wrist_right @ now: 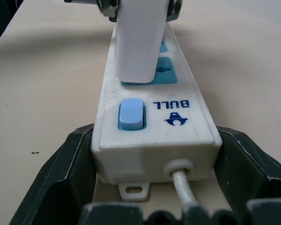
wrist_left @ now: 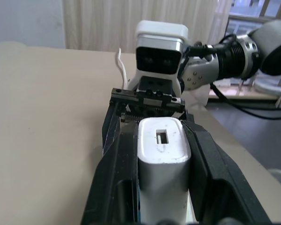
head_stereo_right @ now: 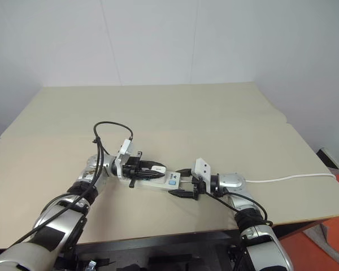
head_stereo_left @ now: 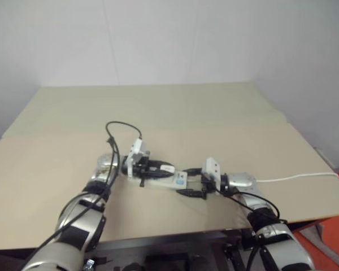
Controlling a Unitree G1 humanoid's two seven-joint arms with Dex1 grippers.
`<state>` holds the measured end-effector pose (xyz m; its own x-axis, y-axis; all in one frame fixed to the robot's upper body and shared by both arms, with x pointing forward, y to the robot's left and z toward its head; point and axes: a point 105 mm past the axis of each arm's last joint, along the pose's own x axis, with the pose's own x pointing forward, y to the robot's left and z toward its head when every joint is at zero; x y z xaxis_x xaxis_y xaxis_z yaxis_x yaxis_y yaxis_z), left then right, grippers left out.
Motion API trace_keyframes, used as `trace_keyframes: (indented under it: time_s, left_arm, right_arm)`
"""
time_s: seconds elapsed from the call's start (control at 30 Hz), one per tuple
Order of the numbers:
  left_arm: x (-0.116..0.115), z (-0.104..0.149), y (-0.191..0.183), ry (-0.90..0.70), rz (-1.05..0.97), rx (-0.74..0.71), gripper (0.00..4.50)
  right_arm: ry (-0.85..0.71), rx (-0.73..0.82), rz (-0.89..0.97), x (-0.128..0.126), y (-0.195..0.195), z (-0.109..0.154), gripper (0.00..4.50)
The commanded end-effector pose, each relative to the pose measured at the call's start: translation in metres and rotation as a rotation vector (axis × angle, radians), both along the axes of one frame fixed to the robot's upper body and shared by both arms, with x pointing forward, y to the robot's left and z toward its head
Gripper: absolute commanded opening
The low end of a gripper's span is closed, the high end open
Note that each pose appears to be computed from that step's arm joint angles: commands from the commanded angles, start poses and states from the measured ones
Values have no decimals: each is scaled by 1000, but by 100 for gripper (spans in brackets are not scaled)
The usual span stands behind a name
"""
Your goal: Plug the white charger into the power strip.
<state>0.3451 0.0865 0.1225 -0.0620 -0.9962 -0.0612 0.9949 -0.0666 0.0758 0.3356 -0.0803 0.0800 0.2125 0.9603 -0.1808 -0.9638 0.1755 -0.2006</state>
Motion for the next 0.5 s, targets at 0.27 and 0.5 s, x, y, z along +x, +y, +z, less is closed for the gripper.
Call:
trace_keyframes:
  time_s: [0.27,0.5]
  left_arm:
    - [-5,-35,36,19,60,201,102]
    - [-5,-40,33,18,49,227,102]
  right_arm:
    - [21,-29,47,-9,2,-9,342]
    - [23,-31,41,-9,1,-9,342]
